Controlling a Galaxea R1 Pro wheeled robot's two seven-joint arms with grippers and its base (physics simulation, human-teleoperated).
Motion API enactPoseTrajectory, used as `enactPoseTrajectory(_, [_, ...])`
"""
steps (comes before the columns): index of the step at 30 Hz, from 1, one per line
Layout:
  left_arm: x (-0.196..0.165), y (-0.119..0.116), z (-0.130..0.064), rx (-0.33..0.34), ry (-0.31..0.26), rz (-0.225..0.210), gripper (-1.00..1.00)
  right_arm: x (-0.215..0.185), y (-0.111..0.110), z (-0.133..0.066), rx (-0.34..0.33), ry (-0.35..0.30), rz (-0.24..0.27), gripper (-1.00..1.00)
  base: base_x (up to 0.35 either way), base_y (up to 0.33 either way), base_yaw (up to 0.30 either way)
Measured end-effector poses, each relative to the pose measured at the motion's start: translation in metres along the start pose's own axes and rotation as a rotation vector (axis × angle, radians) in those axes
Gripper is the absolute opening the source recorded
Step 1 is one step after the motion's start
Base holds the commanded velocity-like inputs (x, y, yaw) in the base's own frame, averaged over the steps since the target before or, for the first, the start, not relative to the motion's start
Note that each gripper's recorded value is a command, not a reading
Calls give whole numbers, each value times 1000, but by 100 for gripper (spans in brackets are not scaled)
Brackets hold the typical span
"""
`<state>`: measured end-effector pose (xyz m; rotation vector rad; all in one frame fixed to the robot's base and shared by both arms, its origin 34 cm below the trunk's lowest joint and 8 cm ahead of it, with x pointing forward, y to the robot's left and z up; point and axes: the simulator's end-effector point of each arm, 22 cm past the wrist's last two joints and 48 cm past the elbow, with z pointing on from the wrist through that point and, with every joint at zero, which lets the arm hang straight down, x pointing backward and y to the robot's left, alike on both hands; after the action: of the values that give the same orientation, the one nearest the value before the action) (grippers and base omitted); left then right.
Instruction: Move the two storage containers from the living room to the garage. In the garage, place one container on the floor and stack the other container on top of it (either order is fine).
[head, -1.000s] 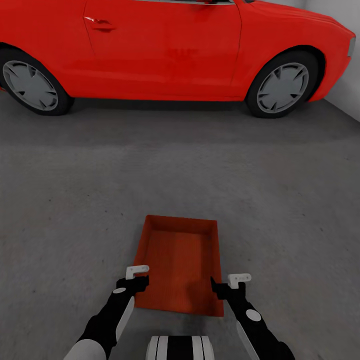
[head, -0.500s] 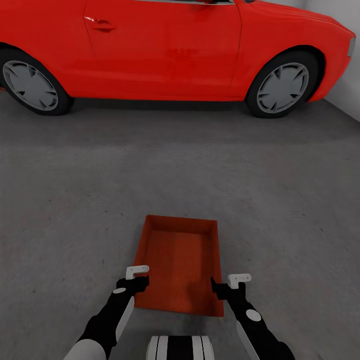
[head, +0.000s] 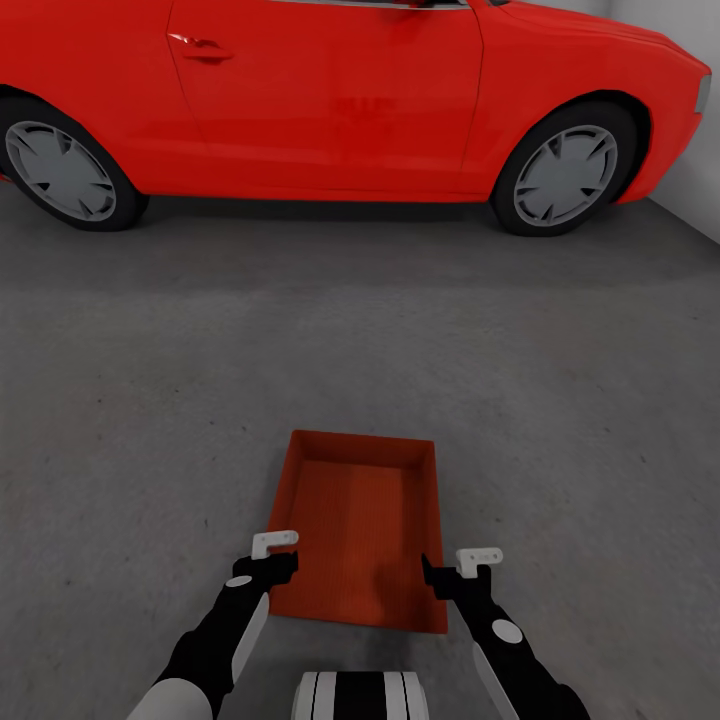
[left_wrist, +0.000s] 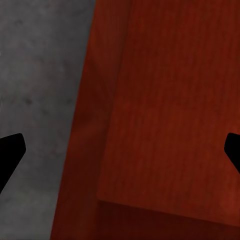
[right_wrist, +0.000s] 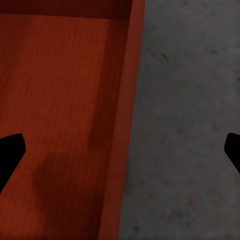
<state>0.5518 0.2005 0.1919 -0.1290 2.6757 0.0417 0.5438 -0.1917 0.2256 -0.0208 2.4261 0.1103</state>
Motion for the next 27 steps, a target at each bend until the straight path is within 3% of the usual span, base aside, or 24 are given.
enactPoseTrajectory(27, [1, 0, 0, 0, 1, 0, 100, 0, 0, 0, 0, -1, 0, 100, 0, 0, 0])
